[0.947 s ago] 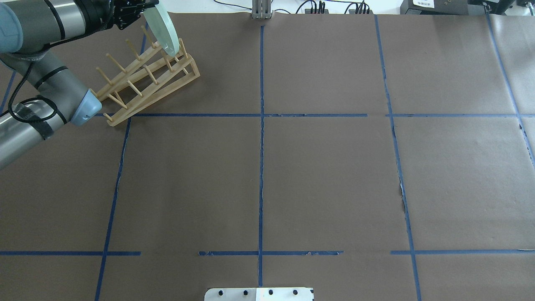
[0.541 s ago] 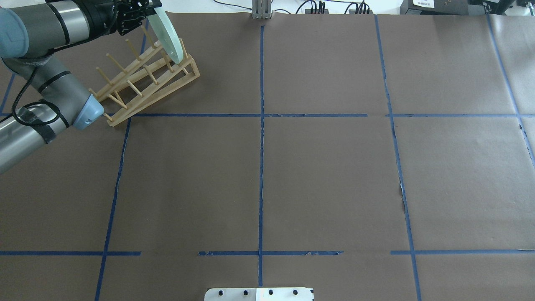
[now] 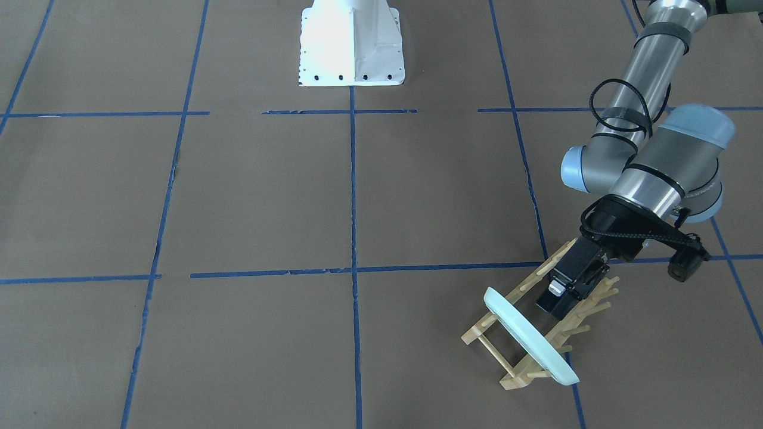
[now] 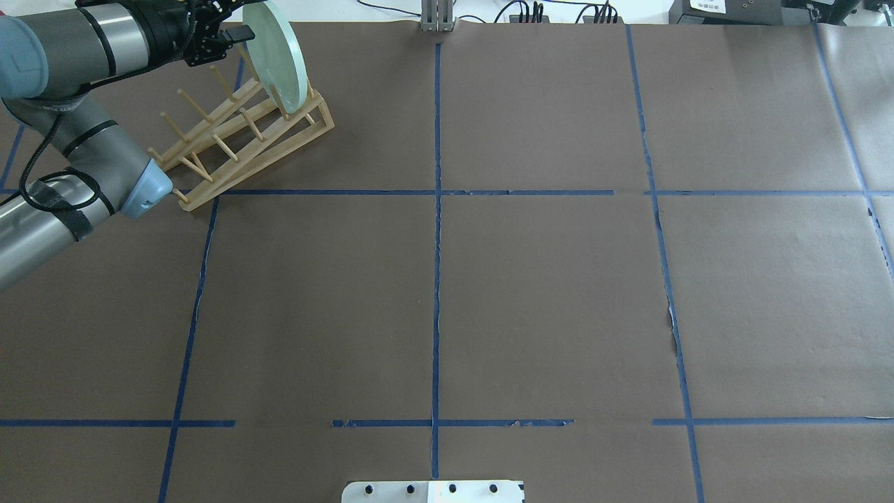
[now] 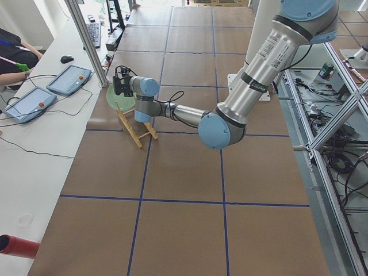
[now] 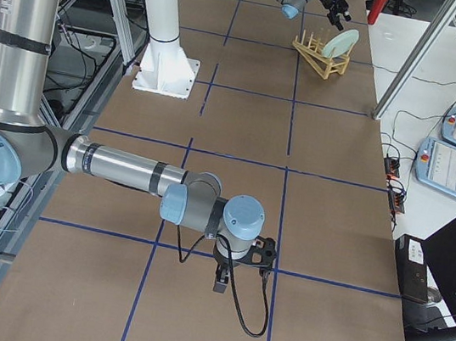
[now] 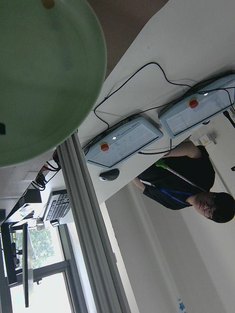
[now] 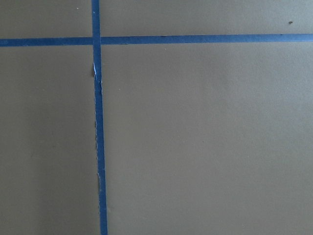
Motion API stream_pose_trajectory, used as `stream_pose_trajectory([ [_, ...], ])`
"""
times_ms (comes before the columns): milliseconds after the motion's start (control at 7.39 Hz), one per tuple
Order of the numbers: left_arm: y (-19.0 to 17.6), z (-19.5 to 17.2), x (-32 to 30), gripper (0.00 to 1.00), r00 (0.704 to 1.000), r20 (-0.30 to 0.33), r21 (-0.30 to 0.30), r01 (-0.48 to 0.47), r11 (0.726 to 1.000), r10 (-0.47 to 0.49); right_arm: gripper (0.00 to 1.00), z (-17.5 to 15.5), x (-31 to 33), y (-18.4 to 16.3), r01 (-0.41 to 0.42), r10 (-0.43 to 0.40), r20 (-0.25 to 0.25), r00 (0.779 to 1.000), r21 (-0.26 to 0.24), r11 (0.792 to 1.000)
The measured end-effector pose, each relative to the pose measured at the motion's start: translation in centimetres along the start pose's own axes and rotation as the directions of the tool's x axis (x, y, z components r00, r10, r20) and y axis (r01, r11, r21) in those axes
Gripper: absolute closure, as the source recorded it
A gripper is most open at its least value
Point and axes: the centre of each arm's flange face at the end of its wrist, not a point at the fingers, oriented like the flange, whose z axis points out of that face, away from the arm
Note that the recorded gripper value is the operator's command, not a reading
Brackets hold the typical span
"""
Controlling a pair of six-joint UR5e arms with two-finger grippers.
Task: Place plate on rack
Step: 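Lower the upright plate into the wooden rack slots with the left gripper, then open the left gripper and withdraw it away from the plate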
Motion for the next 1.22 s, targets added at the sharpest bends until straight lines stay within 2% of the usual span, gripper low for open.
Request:
stream_pose_trajectory([
  [271, -0.7, -1.3, -0.5, 0.00, 0.993, 0.047, -0.041, -0.108, 0.993, 0.110, 0.00, 0.0, 0.0, 0.0, 0.000, 0.000, 0.000, 1.000, 0.000, 1.000],
  [406, -1.4, -2.6, 0.3, 0.00, 0.978, 0.102, -0.097, -0.174, 0.980, 0.183, 0.00, 0.0, 0.0, 0.0, 0.000, 0.000, 0.000, 1.000, 0.000, 1.000],
  [677, -2.3, -6.7, 2.4, 0.00, 0.916, 0.212, -0.201, -0.300, 0.933, 0.340, 0.00, 0.0, 0.0, 0.0, 0.000, 0.000, 0.000, 1.000, 0.000, 1.000],
  [812, -2.9, -9.7, 2.4, 0.00, 0.878, 0.252, -0.233, -0.354, 0.906, 0.408, 0.00, 0.0, 0.0, 0.0, 0.000, 0.000, 0.000, 1.000, 0.000, 1.000],
  [947, -4.7, -13.2, 2.6, 0.00, 0.825, 0.294, -0.269, -0.412, 0.870, 0.482, 0.00, 0.0, 0.0, 0.0, -0.001, 0.001, 0.000, 1.000, 0.000, 1.000],
  [1083, -7.2, -16.3, 3.3, 0.00, 0.760, 0.339, -0.313, -0.465, 0.828, 0.554, 0.00, 0.0, 0.0, 0.0, -0.001, 0.001, 0.000, 1.000, 0.000, 1.000],
  [1218, -9.5, -18.6, 3.8, 0.00, 0.680, 0.382, -0.376, -0.504, 0.777, 0.626, 0.00, 0.0, 0.0, 0.0, 0.000, 0.000, 0.000, 1.000, 0.000, 1.000],
])
